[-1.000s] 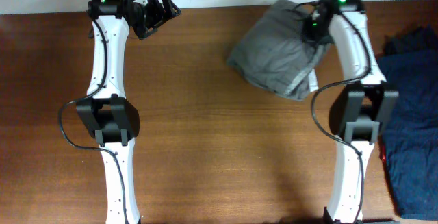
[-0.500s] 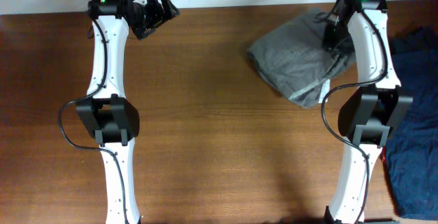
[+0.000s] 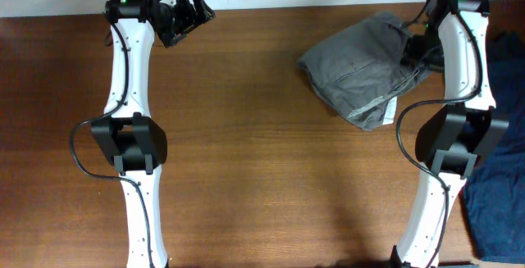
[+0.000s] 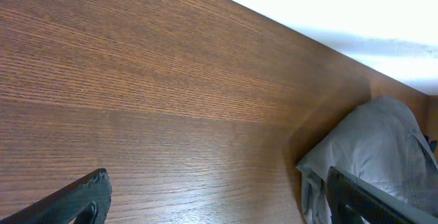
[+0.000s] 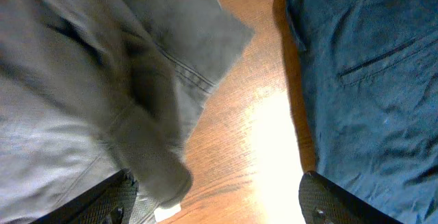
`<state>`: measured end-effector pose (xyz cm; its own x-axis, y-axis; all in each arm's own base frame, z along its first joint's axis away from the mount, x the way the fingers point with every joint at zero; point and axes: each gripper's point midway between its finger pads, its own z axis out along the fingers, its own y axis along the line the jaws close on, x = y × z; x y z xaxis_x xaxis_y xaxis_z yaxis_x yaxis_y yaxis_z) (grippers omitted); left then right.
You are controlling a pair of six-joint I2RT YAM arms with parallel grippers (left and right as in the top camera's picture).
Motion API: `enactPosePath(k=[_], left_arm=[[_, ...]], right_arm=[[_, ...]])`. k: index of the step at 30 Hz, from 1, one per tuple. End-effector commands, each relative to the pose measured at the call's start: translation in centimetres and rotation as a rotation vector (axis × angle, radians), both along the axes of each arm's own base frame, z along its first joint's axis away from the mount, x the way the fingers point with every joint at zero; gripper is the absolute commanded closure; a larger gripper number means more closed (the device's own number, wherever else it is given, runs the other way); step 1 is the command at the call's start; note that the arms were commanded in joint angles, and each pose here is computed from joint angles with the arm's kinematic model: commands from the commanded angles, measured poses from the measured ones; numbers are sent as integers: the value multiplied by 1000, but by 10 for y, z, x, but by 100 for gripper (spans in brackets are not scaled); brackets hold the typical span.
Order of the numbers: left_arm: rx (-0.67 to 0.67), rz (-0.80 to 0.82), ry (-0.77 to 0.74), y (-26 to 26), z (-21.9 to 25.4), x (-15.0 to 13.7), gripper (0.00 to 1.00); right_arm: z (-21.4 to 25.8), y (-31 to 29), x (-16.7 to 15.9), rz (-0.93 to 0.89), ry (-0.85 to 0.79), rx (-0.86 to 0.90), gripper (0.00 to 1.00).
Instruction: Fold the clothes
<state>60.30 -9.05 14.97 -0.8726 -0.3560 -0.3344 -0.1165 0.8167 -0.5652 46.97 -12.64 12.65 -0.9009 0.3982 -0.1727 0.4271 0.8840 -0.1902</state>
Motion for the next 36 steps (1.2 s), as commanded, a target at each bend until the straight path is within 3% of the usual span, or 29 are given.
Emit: enactPosePath(k=[1,3,10,12,14,23,30,36], left_arm=[[17,-10,-47,2,23,-2,1],[19,-9,-48,2,23,-2,1],[22,-7,-48,3,23,-2,1],[22,-7,-47,3,23,-2,1],[21,-7,-47,3,23,-2,1],[21,-8,-47,2,23,-2,1],[21,-8,-47,2,23,-2,1],[21,-8,-46,2,23,-2,1]], right_arm=[[63,6,17,1,-178,-13,21],[78,8,18,4,-217,-8,22],[78,89,49,331,-341,407,67],[61,90,50,325,-309,421,78],[39,89,48,311,-266,444,82],[-64,69,31,257,-181,627,82],[-62,67,17,461,-371,914,75],[-71,49,7,357,-386,971,73]])
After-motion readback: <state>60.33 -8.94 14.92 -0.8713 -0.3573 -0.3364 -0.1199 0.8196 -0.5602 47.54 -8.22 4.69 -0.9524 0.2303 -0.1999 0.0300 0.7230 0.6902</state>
